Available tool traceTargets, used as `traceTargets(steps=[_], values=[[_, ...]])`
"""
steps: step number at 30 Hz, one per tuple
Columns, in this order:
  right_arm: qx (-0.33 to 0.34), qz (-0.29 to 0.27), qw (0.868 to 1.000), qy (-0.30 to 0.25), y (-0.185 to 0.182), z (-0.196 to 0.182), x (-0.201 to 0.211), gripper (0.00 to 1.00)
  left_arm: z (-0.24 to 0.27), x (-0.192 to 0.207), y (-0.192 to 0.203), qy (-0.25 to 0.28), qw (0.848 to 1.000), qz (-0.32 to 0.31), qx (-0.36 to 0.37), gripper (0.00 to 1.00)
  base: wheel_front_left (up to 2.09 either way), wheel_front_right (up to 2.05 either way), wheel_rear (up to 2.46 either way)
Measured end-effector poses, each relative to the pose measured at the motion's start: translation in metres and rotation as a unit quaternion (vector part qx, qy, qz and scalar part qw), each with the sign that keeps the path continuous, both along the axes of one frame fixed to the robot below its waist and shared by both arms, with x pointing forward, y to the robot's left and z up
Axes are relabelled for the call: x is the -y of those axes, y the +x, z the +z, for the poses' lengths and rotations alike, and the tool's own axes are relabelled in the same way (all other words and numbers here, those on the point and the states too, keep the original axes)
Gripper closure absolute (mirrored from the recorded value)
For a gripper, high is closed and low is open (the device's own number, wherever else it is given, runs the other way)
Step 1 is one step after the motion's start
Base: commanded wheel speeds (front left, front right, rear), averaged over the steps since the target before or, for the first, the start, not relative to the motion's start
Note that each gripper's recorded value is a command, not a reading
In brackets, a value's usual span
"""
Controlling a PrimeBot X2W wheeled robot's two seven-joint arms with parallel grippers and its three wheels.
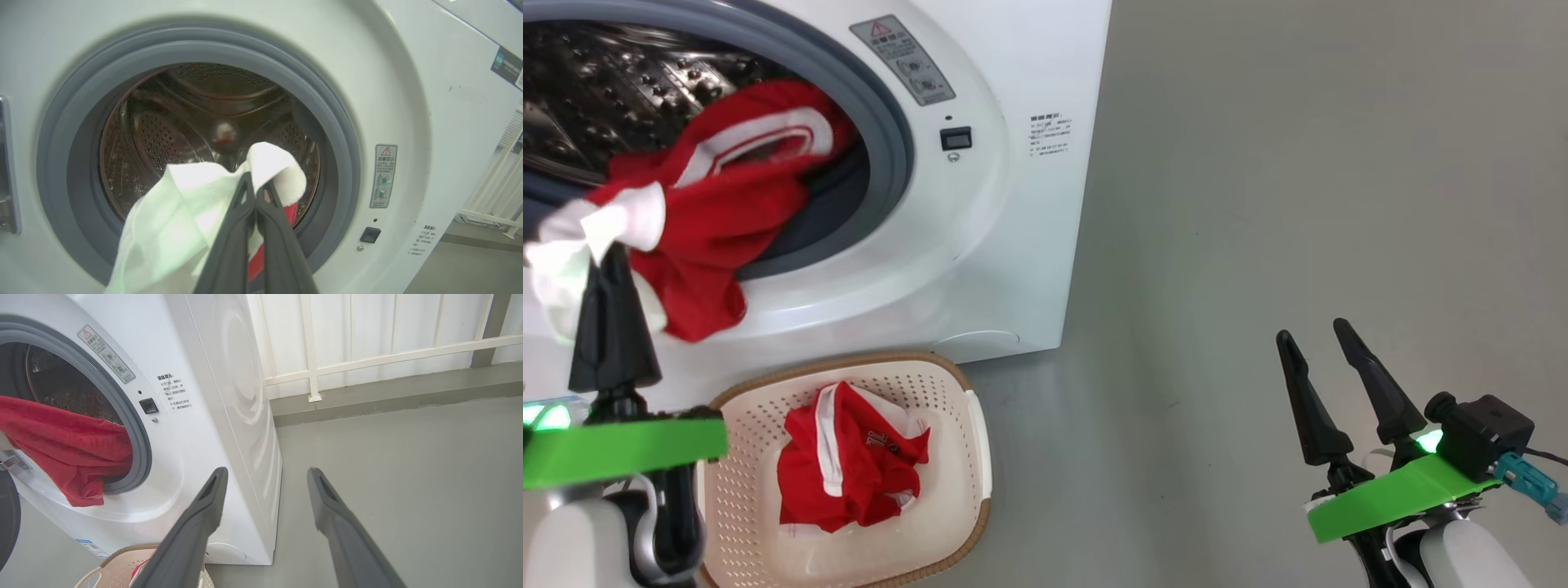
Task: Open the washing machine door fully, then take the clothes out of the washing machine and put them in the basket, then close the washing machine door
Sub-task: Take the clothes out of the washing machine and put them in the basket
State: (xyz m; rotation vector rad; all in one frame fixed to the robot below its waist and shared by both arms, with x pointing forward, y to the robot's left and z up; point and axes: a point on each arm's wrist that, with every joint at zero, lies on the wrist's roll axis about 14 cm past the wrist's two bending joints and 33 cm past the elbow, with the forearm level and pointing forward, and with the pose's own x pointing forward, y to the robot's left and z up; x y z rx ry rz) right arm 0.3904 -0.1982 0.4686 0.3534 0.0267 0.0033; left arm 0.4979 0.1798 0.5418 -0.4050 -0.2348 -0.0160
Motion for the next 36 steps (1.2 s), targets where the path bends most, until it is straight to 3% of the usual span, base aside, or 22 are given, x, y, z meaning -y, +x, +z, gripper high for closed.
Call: traceTargets(steps=[9, 21, 36], values=[[-0.002, 0.0, 1.0, -0.001, 0.002, -0.002, 0.0, 0.0, 0.009, -0.001, -0.015, 0.008, 1.0, 0.004, 0.021, 1.0, 0.0, 0.0, 0.0], [-0.023, -0.004, 1.0, 0.002, 0.005, -0.017, 0.001, 0.0, -0.082, 0.014, -0.022, 0.013, 0.994, -0.017, -0.111, 1.0, 0.0, 0.0, 0.0], [-0.045, -0.006, 0.999, 0.009, 0.03, -0.04, -0.003, 0.0, -0.219, 0.04, -0.021, 0.084, 0.945, -0.086, -0.305, 1.0, 0.0, 0.0, 0.0]])
